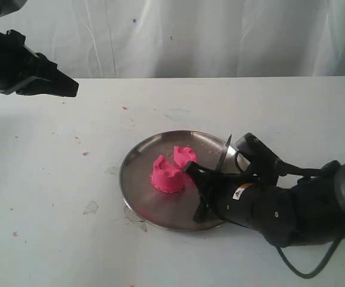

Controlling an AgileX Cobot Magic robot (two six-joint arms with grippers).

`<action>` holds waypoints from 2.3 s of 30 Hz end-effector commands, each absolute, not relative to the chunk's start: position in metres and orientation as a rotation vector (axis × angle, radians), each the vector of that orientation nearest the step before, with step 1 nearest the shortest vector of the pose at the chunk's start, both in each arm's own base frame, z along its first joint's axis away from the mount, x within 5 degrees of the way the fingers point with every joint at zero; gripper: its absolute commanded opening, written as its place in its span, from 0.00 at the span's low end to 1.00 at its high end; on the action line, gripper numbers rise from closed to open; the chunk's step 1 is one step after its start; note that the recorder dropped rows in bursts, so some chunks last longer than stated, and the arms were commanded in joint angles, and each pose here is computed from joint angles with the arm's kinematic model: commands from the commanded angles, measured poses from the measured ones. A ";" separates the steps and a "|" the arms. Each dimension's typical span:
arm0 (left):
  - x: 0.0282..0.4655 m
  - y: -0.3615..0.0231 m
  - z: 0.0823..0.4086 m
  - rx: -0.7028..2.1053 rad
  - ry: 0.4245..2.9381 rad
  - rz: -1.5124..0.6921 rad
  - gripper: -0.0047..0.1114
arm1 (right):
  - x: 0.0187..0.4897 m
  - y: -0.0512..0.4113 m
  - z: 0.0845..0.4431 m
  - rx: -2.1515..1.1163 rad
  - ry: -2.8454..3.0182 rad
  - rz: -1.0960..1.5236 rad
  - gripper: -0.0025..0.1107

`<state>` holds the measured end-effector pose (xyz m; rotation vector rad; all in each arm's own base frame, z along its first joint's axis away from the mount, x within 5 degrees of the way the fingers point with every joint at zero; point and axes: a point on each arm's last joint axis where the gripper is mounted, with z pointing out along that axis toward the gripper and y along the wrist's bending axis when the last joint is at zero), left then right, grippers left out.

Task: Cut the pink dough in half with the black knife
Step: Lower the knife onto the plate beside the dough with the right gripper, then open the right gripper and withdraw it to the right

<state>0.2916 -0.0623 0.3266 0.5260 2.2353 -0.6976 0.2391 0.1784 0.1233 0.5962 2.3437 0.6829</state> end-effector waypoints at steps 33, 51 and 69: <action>0.289 -0.062 0.328 0.517 2.229 -0.715 0.04 | 0.180 0.145 0.234 -0.032 1.930 0.760 0.06; 0.289 -0.062 0.328 0.517 2.229 -0.715 0.04 | 0.094 0.156 0.305 -0.375 1.588 1.171 0.02; 0.289 -0.062 0.328 0.517 2.229 -0.715 0.04 | 0.083 0.136 0.326 -0.413 1.428 1.139 0.02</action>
